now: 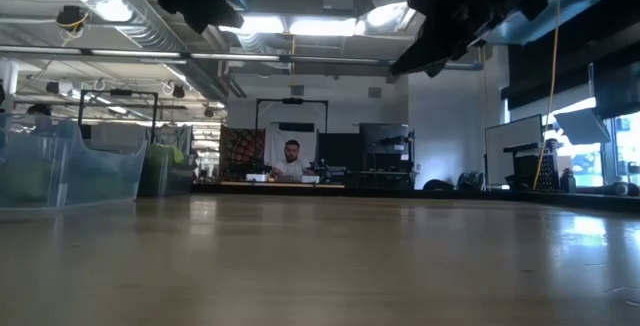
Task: Sort produce into baskets
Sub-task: Return to Home Position
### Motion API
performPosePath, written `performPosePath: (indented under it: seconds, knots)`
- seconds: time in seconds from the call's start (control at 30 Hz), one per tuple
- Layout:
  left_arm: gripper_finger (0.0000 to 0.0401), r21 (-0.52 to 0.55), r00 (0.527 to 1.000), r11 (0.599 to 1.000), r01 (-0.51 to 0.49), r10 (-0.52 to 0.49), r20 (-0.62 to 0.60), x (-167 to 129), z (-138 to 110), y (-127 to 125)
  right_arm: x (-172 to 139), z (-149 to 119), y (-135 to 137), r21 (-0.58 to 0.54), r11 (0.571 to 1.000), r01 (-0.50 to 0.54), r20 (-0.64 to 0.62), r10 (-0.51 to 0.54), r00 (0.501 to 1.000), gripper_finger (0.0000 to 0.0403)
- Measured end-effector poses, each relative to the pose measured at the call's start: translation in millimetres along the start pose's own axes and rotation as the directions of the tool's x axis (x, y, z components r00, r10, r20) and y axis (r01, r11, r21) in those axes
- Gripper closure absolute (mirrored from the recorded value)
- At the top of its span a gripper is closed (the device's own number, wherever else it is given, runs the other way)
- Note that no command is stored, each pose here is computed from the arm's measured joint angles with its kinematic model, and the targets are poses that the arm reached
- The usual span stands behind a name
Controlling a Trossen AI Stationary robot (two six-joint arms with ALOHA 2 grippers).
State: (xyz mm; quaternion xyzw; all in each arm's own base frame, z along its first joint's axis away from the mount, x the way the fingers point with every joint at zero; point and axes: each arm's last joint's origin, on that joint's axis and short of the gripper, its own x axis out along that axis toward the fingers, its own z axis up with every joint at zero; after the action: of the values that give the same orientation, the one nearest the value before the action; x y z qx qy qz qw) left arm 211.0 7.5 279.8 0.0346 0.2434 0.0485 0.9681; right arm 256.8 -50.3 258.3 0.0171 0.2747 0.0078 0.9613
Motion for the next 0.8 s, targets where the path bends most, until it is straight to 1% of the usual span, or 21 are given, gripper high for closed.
performPosePath:
  seconds: [0.2,0.4,0.53,0.67,0.8]
  knots:
    - [0.0399,-0.050,0.994,0.999,-0.020,0.026,0.108,-8.4,-22.7,17.2,-6.1,-1.8,-24.3,0.037,0.999,0.022,0.017,-0.022,1.000,0.0389]
    - [0.0391,-0.120,0.976,0.993,-0.015,0.040,0.213,-20.2,-44.4,18.0,-10.8,-2.8,-37.9,0.048,0.999,0.004,0.040,-0.005,0.999,0.0393]
    - [0.0390,-0.158,0.966,0.987,-0.002,0.043,0.256,-30.4,-58.4,15.9,-12.3,-2.6,-40.2,0.042,0.999,-0.019,0.051,0.017,0.999,0.0393]
    - [0.0389,-0.165,0.954,0.986,-0.006,0.055,0.294,-39.1,-71.7,14.5,-18.6,0.3,-37.6,0.034,0.999,-0.027,0.073,0.024,0.997,0.0393]
    - [0.0389,-0.186,0.944,0.983,0.000,0.061,0.324,-44.0,-85.5,13.0,-28.5,1.6,-33.9,0.065,0.997,-0.030,0.101,0.024,0.995,0.0393]
